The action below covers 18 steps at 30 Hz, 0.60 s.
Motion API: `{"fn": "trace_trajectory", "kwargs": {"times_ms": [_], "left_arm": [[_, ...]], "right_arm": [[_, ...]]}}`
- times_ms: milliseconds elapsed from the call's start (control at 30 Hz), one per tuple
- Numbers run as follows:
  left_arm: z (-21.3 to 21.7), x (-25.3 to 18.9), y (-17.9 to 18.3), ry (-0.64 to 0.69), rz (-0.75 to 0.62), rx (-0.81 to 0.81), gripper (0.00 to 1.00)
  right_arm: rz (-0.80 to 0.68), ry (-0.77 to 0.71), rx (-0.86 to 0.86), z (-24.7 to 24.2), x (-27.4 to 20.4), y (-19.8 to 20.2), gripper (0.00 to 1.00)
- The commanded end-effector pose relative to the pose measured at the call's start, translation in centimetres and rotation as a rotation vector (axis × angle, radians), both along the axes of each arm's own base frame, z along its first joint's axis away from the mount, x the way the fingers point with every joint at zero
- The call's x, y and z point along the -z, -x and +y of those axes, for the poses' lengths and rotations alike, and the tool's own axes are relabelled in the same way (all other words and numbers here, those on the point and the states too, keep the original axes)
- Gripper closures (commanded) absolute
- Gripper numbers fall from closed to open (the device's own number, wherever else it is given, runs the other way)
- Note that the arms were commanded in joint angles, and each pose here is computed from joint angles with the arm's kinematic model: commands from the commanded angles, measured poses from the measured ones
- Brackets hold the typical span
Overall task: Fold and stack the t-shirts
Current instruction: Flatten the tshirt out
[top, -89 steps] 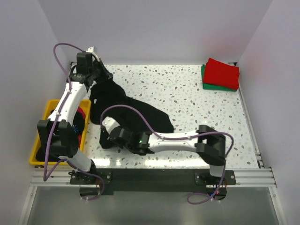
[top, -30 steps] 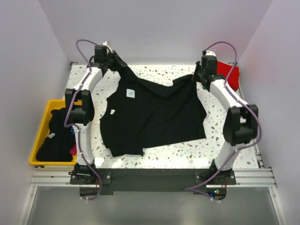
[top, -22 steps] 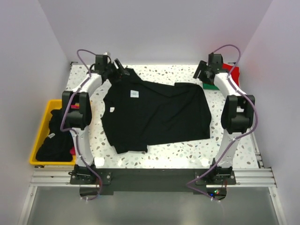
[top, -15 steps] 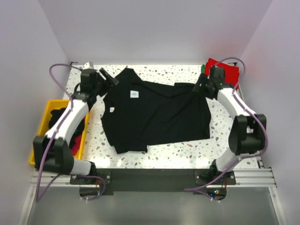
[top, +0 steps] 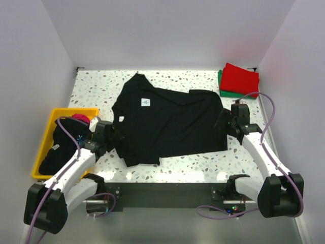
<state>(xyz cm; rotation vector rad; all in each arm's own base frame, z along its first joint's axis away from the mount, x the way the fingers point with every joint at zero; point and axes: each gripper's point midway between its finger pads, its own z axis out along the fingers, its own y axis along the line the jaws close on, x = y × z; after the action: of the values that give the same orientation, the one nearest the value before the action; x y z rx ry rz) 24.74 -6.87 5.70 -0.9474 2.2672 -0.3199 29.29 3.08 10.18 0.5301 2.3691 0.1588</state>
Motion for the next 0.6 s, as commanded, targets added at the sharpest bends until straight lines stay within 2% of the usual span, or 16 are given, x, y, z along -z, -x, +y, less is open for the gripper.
{"fn": "trace_trajectory", "kwargs": {"times_ms": [0,167,567], "left_arm": [[-0.4,-0.7,-0.1,0.028,-0.042,-0.017,0.39],[-1.2,0.3,1.8,0.045,-0.008,0.019,0.39],[-1.0,1.3,4.6,0.082,0.095,-0.051,0.39]], "right_arm": [[0.002,0.031,0.030,-0.8,-0.2,1.0,0.32],[0.026,0.066,0.058,-1.7,-0.2,1.8,0.32],[0.079,0.089,0.109,-2.4,-0.8,2.4,0.32]]}}
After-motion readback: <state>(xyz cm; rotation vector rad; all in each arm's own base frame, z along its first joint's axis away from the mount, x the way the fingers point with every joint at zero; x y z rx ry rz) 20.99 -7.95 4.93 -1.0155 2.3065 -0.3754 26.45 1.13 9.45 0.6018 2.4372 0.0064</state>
